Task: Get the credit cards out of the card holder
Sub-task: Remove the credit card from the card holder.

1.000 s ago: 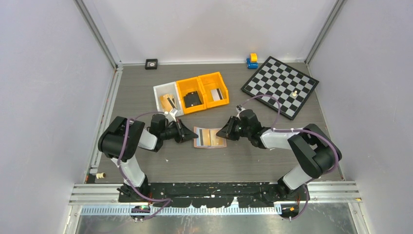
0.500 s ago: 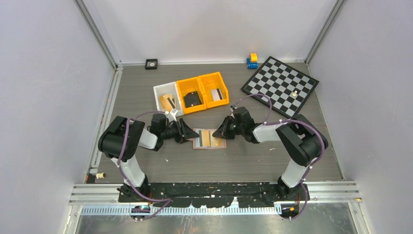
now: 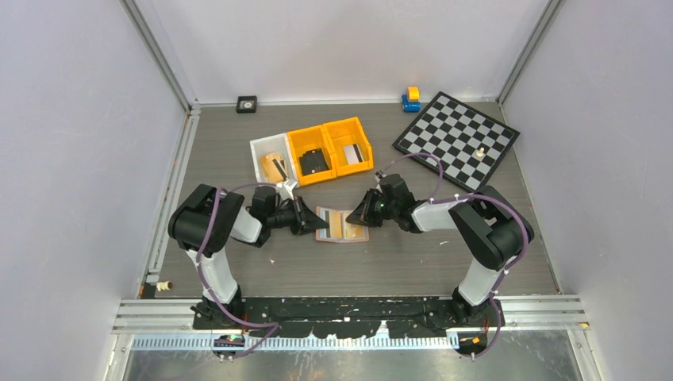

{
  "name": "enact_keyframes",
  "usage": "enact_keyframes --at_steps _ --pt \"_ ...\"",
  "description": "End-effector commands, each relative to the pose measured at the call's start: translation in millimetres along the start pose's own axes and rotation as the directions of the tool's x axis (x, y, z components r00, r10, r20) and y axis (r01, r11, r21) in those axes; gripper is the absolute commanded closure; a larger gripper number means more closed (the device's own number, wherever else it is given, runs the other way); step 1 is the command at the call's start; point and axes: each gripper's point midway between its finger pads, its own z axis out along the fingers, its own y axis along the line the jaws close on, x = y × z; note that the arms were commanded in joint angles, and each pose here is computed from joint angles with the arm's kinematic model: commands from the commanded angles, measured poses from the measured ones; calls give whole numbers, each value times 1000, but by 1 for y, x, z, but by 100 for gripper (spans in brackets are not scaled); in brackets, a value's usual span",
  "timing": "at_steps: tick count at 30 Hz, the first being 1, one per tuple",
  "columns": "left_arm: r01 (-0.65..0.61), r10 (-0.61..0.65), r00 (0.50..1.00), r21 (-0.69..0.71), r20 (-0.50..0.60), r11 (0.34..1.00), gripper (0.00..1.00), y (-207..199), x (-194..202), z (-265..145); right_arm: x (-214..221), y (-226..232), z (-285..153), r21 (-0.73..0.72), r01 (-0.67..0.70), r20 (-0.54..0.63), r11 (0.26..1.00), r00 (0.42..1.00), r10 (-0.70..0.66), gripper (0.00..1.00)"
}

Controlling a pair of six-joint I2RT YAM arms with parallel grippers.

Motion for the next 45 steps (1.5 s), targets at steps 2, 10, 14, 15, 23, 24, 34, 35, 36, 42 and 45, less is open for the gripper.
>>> enact_keyframes --at_steps 2,10,14,15,23,24,34,35,36,42,45 --pt "-72 71 997 83 14 994 99 -23 -10 2 2 0 -2 11 10 2 1000 1000 -10 95" --pt "-88 83 996 214 33 973 100 -58 -11 -10 -3 49 -34 -208 79 77 975 995 -64 67" --pt "-90 80 996 285 47 954 100 -77 -12 -20 -2 72 -47 -320 95 86 943 994 -71 59" --pt "-90 78 996 303 49 949 100 -82 -12 -22 -1 77 -50 -345 99 87 933 994 -73 58" --pt "-113 96 993 382 61 917 100 -108 -12 -37 2 94 -57 -438 100 77 894 994 -74 54" --pt "-121 104 992 387 64 914 100 -111 -12 -39 2 95 -57 -443 100 75 891 994 -74 53" --pt "-128 116 992 404 54 906 100 -120 -7 -43 12 120 -64 -556 94 37 826 995 -88 54" --pt "-130 118 991 405 56 905 100 -121 -7 -43 13 122 -65 -562 99 40 821 995 -92 56" --pt "-131 118 991 405 58 905 100 -121 -7 -43 14 123 -67 -565 104 43 818 994 -96 59" --pt "-144 126 990 407 70 902 100 -122 -9 -46 11 126 -75 -572 125 80 811 992 -97 81" --pt "-164 142 986 412 86 896 92 -126 -8 -49 11 128 -78 -581 134 93 803 991 -98 86"
